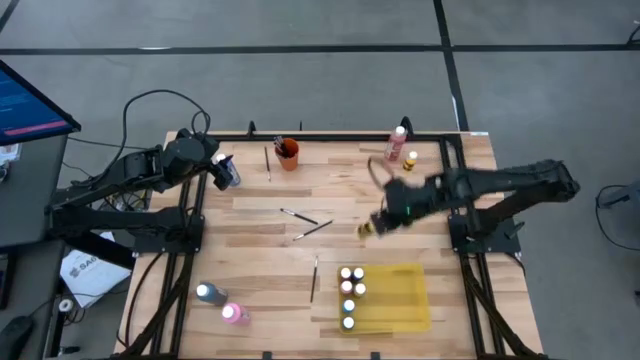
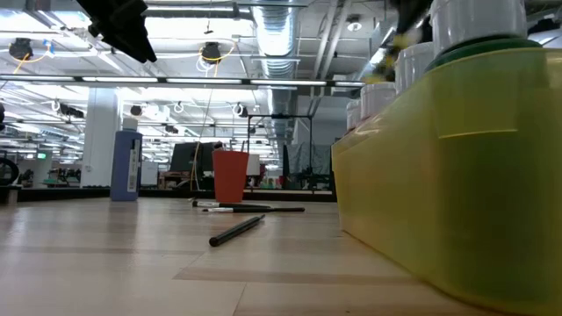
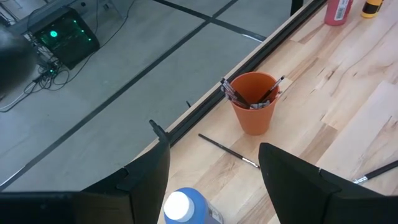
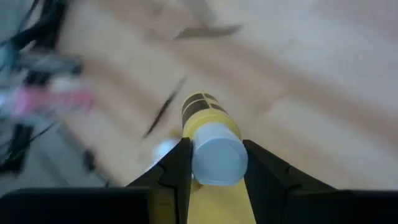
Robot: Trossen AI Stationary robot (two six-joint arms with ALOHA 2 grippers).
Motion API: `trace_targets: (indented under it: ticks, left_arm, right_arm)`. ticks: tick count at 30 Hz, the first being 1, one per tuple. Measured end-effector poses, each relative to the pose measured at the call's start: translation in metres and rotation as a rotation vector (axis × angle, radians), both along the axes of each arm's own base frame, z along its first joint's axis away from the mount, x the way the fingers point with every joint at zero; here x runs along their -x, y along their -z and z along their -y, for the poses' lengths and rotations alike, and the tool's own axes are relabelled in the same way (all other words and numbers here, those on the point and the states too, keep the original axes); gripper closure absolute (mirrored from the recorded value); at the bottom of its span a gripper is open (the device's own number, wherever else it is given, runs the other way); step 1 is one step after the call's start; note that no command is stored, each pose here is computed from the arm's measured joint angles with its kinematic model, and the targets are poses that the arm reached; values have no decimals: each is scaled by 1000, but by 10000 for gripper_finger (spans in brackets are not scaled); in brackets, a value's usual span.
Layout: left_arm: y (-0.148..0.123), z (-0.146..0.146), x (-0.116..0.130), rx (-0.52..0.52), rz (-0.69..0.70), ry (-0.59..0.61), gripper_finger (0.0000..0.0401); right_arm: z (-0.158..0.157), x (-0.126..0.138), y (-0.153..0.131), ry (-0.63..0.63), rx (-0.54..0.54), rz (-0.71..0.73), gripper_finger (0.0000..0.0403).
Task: Pick & Place Paint Supplies
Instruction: Put the yellow paint bottle into the yellow bin
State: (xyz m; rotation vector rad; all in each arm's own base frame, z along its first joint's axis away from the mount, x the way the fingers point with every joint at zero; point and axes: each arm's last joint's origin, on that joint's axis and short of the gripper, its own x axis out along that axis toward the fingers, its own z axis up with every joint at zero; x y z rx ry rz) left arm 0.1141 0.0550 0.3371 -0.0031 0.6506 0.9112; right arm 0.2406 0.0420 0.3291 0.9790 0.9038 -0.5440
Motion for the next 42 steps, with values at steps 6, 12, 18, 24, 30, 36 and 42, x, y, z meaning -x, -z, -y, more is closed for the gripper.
trace_targets:
  ticks: [6,12,18,24,30,36,42]
  left_arm:
    - [0,0,0,0,0,0,164]
    - [0,0,0,1,1,-1,164]
    - [0,0,0,1,3,-1,164]
    - [0,0,0,2,1,-1,164]
    - [0,0,0,1,3,-1,164]
    - [0,0,0,2,2,-1,164]
    - [0,0,0,1,3,-1,164]
  right_arm:
    - [-74,-11,2,-164,-79,20,294]
    - [-122,-14,3,-244,-125,-11,294]
    - [-146,-27,28,-252,-115,-134,294]
    - [-164,-48,51,-329,-113,-232,294]
    - [-167,-58,62,-344,-13,-401,294]
    - [-178,-75,77,-411,32,-438,294]
    - [-178,-89,89,-438,107,-465,294]
